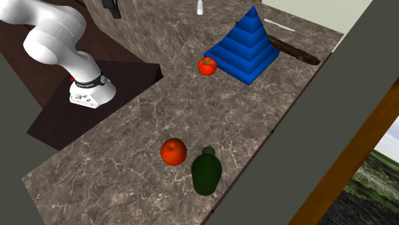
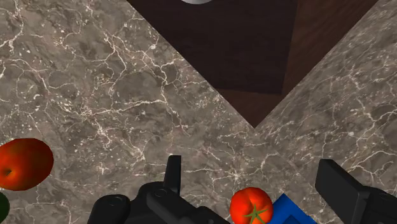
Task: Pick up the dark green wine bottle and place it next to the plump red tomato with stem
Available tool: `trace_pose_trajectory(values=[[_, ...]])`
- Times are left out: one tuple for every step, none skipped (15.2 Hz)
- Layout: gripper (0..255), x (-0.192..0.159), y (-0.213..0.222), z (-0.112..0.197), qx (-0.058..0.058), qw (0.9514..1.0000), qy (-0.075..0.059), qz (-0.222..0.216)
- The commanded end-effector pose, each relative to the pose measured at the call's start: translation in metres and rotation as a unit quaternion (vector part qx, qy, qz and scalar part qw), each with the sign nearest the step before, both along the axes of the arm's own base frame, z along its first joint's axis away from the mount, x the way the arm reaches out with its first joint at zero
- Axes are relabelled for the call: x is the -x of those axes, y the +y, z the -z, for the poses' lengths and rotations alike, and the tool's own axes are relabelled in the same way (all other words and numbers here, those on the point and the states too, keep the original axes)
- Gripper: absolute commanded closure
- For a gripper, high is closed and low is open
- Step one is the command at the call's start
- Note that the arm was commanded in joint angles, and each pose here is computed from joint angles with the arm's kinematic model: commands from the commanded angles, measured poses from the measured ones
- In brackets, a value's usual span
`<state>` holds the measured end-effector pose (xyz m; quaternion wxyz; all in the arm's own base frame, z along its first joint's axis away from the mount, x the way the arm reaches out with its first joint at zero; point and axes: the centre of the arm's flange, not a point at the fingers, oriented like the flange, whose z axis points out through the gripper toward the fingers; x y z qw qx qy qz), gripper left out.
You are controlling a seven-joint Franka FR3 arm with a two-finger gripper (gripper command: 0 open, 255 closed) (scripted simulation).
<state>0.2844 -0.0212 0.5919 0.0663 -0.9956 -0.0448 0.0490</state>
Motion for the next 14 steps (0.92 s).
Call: trace_pose_trajectory(values=[[0, 0.000, 0.000, 0.000, 0.000, 1.0000, 0.000, 0.000], [0, -0.005, -0.011, 0.004, 0.002, 1.0000, -0.003, -0.003], [0, -0.010, -0.021, 0.008, 0.003, 1.0000, -0.006, -0.006], [0, -0.015, -0.032, 0.011, 0.005, 0.9999, -0.009, -0.009], [0, -0.020, -0.042, 0.015, 0.007, 0.9998, -0.012, -0.012], [0, -0.026, -0.053, 0.018, 0.009, 0.9997, -0.015, -0.016], [0, -0.031, -0.063, 0.022, 0.010, 0.9996, -0.018, -0.019], [0, -0.037, -0.074, 0.025, 0.012, 0.9995, -0.021, -0.022], [0, -0.042, -0.084, 0.029, 0.014, 0.9993, -0.024, -0.025], [0, -0.048, -0.094, 0.032, 0.015, 0.9991, -0.027, -0.028], [0, -0.054, -0.105, 0.035, 0.017, 0.9989, -0.030, -0.031], [0, -0.059, -0.115, 0.038, 0.019, 0.9987, -0.034, -0.034], [0, -0.065, -0.125, 0.041, 0.020, 0.9984, -0.037, -0.037], [0, -0.071, -0.136, 0.044, 0.022, 0.9981, -0.040, -0.041]])
